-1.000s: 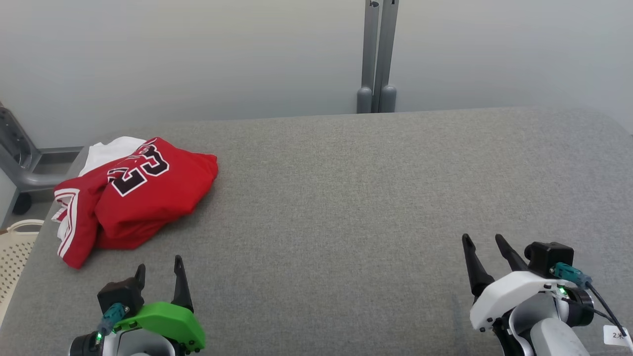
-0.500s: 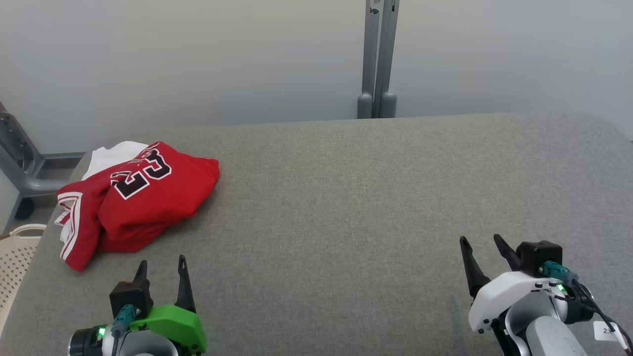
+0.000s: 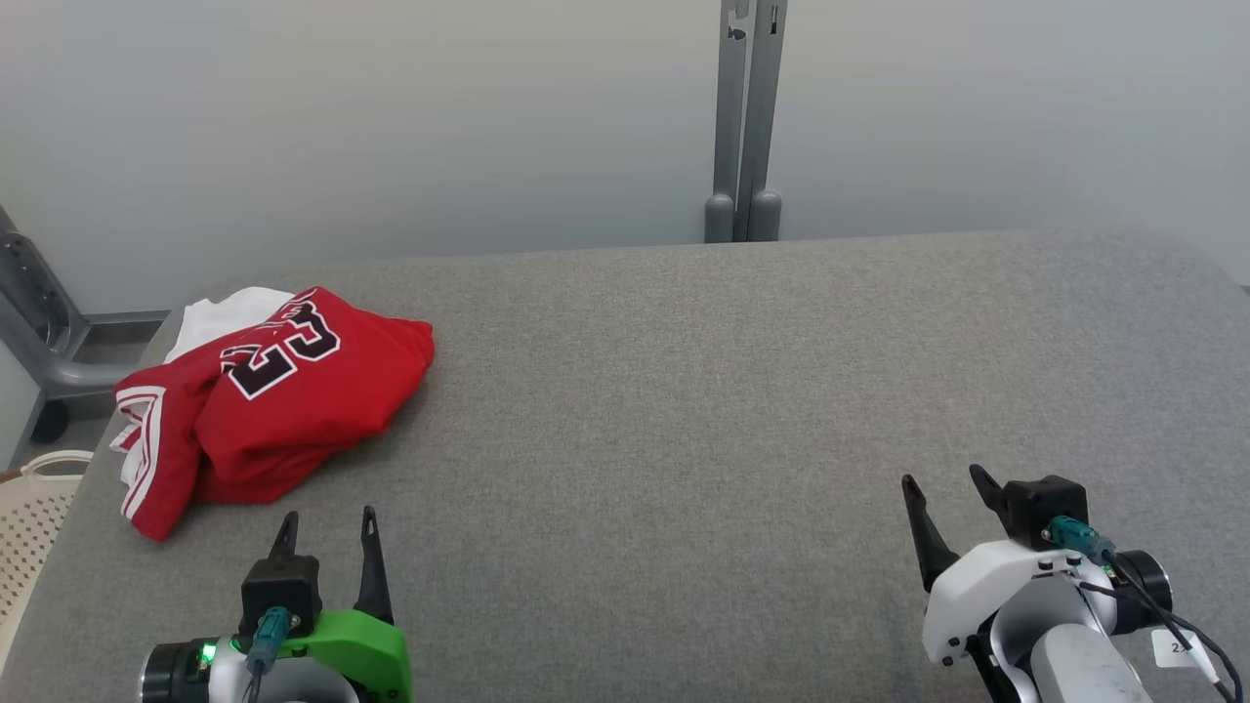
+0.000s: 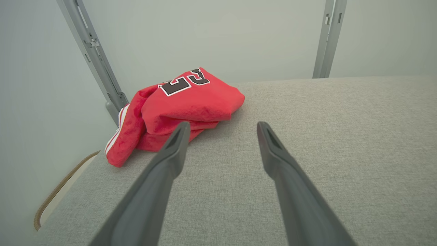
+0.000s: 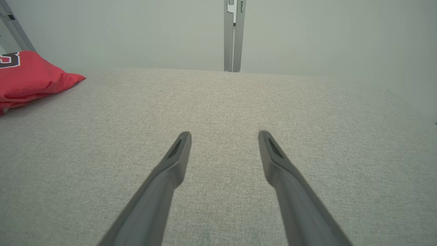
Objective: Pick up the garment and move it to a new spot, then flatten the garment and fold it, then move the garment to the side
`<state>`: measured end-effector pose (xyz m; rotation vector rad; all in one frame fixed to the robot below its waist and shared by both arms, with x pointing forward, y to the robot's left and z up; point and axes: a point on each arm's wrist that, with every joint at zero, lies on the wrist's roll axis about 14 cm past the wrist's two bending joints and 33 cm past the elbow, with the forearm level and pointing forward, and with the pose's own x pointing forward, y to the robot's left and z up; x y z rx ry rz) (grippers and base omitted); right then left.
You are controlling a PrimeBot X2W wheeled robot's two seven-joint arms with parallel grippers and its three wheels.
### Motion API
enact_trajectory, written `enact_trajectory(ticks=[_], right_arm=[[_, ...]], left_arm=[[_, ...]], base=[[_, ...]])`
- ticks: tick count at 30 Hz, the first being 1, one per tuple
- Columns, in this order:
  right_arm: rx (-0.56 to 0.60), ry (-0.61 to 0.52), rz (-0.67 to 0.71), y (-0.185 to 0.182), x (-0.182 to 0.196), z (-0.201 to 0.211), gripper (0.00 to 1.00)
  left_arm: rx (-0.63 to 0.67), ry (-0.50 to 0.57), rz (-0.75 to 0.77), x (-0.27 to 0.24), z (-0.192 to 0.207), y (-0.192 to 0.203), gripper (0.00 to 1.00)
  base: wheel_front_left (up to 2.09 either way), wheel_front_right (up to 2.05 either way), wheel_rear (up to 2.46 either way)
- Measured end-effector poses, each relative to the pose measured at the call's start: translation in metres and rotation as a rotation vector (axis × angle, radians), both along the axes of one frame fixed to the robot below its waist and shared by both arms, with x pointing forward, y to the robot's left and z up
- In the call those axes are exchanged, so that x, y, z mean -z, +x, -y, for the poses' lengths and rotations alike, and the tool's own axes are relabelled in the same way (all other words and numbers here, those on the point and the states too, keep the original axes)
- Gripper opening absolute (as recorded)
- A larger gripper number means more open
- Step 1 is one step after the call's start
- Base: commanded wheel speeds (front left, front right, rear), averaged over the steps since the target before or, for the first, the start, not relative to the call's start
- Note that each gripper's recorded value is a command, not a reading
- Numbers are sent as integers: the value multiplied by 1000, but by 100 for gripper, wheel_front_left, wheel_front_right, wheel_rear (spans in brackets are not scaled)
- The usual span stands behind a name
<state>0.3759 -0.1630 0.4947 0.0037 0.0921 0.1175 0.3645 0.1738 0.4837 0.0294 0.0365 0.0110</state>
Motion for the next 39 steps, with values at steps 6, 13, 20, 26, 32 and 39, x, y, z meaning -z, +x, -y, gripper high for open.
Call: enact_trajectory(ticks=[6, 13, 20, 26, 32, 39], right_arm=[[-1, -3, 1, 1, 0, 0, 100], [-2, -5, 2, 2, 0, 0, 100], [-42, 9, 24, 7, -4, -15, 100], [-98, 25, 33, 12, -3, -36, 100], [-169, 39, 40, 16, -4, -62, 100], [-273, 59, 31, 19, 0, -101, 100]], left_arm=[[-2, 2, -1, 1, -1, 0, 100], [-3, -4, -5, 2, -1, 0, 100], [-55, -22, 5, 0, -17, -4, 100], [-119, -33, 15, 0, -40, -15, 100], [-188, -52, 12, 3, -65, -30, 100], [-268, -91, 5, 8, -90, -56, 100]], base=[[0, 0, 0], [0, 0, 0], [0, 0, 0], [0, 0, 0], [0, 0, 0], [0, 0, 0]])
